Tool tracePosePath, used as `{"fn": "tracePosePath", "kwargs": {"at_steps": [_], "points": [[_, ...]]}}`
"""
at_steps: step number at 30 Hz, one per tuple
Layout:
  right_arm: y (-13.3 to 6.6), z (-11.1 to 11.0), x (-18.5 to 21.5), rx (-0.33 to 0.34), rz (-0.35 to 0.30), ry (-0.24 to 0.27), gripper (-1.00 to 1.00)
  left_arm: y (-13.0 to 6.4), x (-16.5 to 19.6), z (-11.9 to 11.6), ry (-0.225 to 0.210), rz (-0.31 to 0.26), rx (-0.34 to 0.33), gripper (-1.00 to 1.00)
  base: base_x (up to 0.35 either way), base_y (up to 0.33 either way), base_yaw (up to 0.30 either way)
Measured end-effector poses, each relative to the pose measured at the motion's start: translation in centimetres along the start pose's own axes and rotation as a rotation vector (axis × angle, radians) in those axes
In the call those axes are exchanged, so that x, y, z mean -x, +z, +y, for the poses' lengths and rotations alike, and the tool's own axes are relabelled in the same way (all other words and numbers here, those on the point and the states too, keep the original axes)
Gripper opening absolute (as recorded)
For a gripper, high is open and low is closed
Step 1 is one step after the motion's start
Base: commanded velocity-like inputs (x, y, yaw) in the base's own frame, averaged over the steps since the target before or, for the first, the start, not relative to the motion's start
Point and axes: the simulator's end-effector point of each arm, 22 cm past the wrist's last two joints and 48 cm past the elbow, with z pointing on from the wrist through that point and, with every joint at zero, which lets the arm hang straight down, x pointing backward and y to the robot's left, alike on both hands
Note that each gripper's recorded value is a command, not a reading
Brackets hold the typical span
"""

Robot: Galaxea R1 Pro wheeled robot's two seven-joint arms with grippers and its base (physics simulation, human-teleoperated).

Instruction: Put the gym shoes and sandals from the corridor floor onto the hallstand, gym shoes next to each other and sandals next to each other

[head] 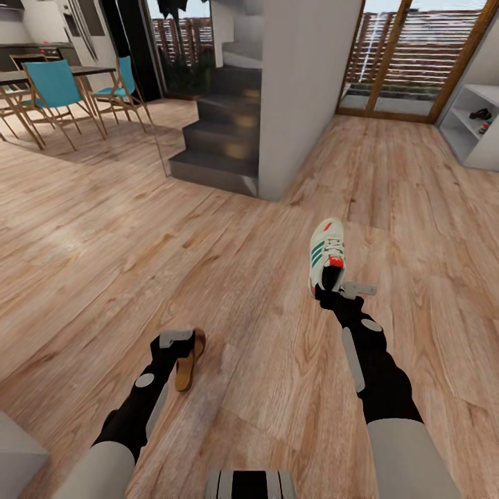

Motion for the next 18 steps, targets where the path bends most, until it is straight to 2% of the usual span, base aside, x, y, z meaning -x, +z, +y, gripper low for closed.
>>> {"fn": "tracePosePath", "kwargs": {"at_steps": [18], "points": [[2.4, -1.0, -6.4, -0.018, 0.091, -0.009, -1.00, 1.3, -6.7, 0.3, 0.002, 0.103, 0.004, 1.00, 0.000, 0.000, 0.000]]}}
